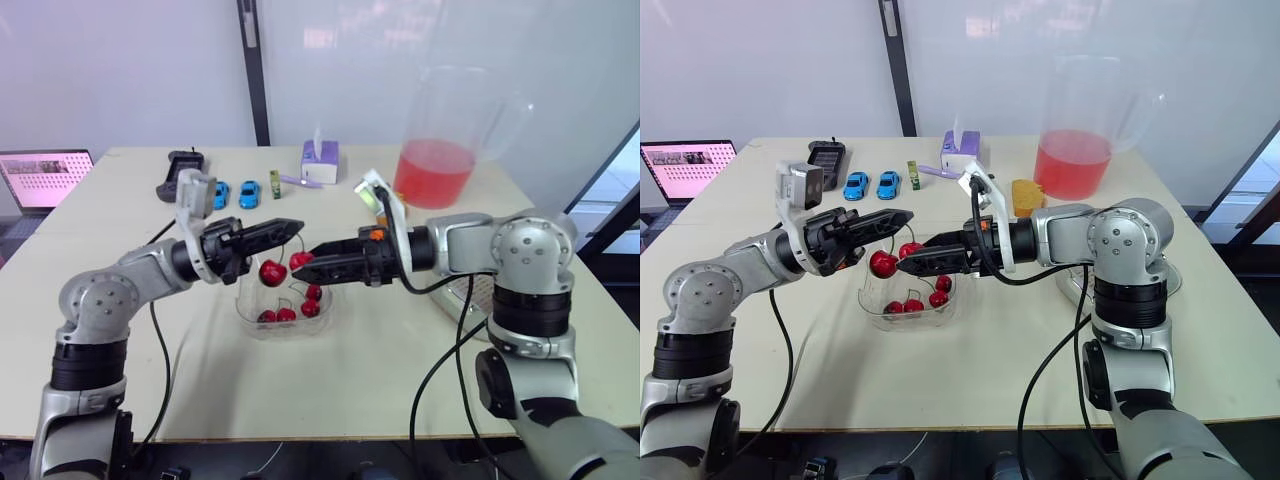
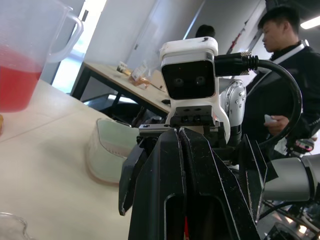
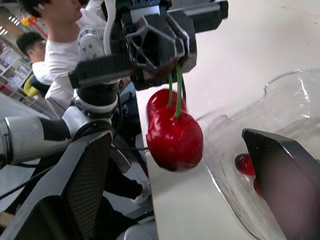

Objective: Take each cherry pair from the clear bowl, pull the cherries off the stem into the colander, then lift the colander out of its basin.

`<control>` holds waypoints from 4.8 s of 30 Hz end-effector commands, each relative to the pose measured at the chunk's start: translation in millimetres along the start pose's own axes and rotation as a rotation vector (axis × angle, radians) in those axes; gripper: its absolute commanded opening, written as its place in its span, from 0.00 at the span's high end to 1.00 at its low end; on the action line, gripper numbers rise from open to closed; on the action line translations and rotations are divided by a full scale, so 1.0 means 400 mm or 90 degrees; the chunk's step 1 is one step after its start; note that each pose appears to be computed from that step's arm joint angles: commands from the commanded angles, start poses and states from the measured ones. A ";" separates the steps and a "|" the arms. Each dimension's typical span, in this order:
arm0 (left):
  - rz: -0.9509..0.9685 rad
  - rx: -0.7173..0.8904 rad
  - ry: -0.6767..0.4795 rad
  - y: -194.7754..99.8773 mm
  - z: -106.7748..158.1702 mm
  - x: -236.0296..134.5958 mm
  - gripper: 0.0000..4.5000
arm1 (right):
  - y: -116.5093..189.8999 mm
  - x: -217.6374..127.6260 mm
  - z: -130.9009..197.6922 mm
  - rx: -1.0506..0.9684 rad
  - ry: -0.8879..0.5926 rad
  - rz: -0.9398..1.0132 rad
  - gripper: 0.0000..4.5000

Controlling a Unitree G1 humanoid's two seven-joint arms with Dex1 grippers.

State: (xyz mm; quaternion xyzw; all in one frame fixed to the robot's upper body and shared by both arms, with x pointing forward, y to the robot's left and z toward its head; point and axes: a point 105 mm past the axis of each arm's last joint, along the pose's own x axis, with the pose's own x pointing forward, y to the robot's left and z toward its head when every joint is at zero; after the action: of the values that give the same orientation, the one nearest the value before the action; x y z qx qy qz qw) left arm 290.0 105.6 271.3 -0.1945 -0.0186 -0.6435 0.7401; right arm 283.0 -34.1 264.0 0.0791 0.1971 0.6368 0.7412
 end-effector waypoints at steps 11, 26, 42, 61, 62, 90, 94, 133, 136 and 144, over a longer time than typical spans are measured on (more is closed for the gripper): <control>-0.008 0.026 -0.015 -0.011 0.011 0.000 1.00 | 0.034 0.023 0.016 0.004 -0.015 0.049 0.39; -0.010 0.033 -0.057 -0.008 0.044 0.001 1.00 | 0.041 0.024 -0.037 0.004 0.030 0.047 0.92; -0.004 0.027 -0.079 -0.011 0.045 -0.002 1.00 | 0.031 -0.208 0.089 -0.187 -0.031 -0.132 0.92; -0.020 0.016 -0.071 -0.002 0.045 0.012 1.00 | -0.273 -0.613 -0.137 -0.107 0.127 -0.652 0.64; -0.022 0.015 -0.069 -0.003 0.044 0.013 1.00 | -0.270 -0.614 -0.130 -0.103 0.118 -0.650 0.54; -0.018 0.019 -0.075 -0.012 0.045 0.014 1.00 | 0.011 -0.022 -0.006 -0.087 -0.034 0.002 0.00; -0.014 0.023 -0.073 -0.013 0.044 0.012 1.00 | 0.030 0.022 -0.003 -0.085 -0.039 0.038 0.00; -0.010 0.020 -0.097 -0.013 0.047 0.010 1.00 | 0.014 0.127 -0.119 -0.107 0.088 0.056 0.84; -0.010 0.019 -0.099 -0.013 0.048 0.010 1.00 | 0.007 0.128 -0.115 -0.113 0.088 0.049 0.84; -0.009 0.020 -0.105 -0.016 0.050 0.010 1.00 | 0.033 0.044 -0.027 -0.139 0.013 0.074 0.84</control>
State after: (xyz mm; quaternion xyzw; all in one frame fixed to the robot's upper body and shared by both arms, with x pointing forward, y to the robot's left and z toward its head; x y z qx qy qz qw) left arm 296.9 105.7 279.5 -0.2423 -0.0625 -0.6200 0.7436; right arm 274.1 -7.7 226.6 -0.0006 0.1802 0.6805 0.7103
